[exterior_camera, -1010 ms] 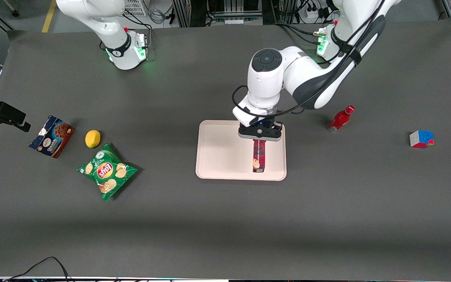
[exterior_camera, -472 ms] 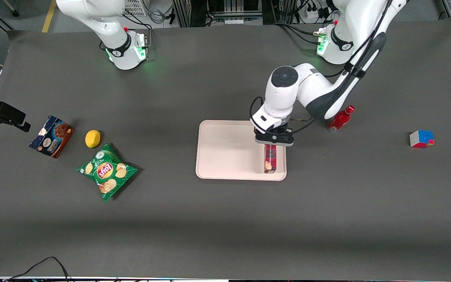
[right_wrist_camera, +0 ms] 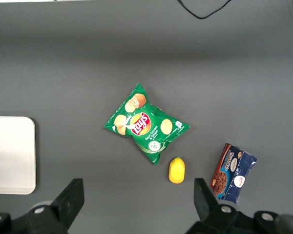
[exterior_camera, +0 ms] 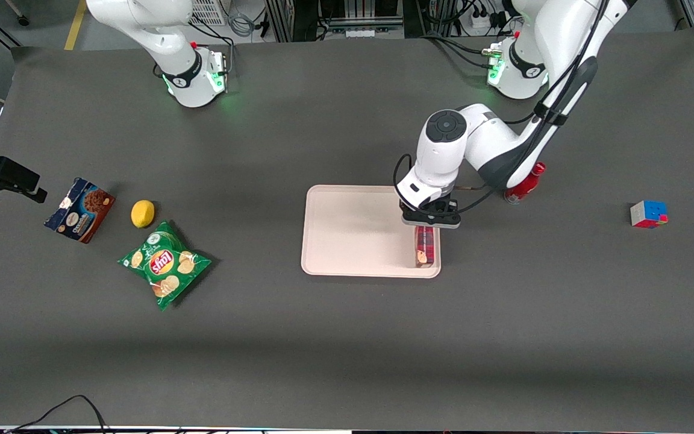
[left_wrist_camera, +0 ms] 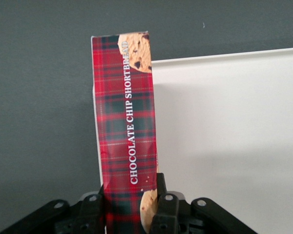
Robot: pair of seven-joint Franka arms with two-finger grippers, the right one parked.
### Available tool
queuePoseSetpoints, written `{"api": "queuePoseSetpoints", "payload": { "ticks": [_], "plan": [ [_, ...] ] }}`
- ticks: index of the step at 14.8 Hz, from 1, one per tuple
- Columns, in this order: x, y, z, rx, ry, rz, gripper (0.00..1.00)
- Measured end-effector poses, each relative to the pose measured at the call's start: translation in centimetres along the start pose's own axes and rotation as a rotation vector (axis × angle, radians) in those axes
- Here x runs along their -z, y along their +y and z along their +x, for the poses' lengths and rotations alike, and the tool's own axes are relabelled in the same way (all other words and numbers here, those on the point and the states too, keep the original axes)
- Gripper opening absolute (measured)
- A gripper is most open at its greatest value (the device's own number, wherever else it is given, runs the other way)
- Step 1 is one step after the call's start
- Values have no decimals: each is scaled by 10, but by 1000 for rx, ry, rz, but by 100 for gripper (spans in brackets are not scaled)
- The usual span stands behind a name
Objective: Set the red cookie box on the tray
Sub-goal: 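Lower the box onto the tray beside its rim with the left gripper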
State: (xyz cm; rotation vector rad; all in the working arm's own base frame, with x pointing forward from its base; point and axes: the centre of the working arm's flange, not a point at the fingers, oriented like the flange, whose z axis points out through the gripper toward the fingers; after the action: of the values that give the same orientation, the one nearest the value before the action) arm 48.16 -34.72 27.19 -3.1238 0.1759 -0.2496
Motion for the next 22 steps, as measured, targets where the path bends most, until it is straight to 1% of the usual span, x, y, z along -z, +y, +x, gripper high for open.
{"api": "queuePoseSetpoints", "payload": {
  "ticks": [1, 2, 6, 7, 12, 16, 19, 22],
  "plan": [
    [-3, 2, -2, -3, 1, -12, 36],
    [-6, 3, -4, -21, 8, -11, 36],
    [-23, 6, -12, -33, 52, 29, 36],
    [-28, 7, -14, -24, 56, 32, 36],
    [-36, 8, -16, -5, 50, 23, 36],
    [-36, 11, -17, -3, 59, 5, 36],
    [-37, 13, -17, -11, 80, -5, 36],
    [-37, 12, -13, -6, 89, -9, 36]
  ]
}}
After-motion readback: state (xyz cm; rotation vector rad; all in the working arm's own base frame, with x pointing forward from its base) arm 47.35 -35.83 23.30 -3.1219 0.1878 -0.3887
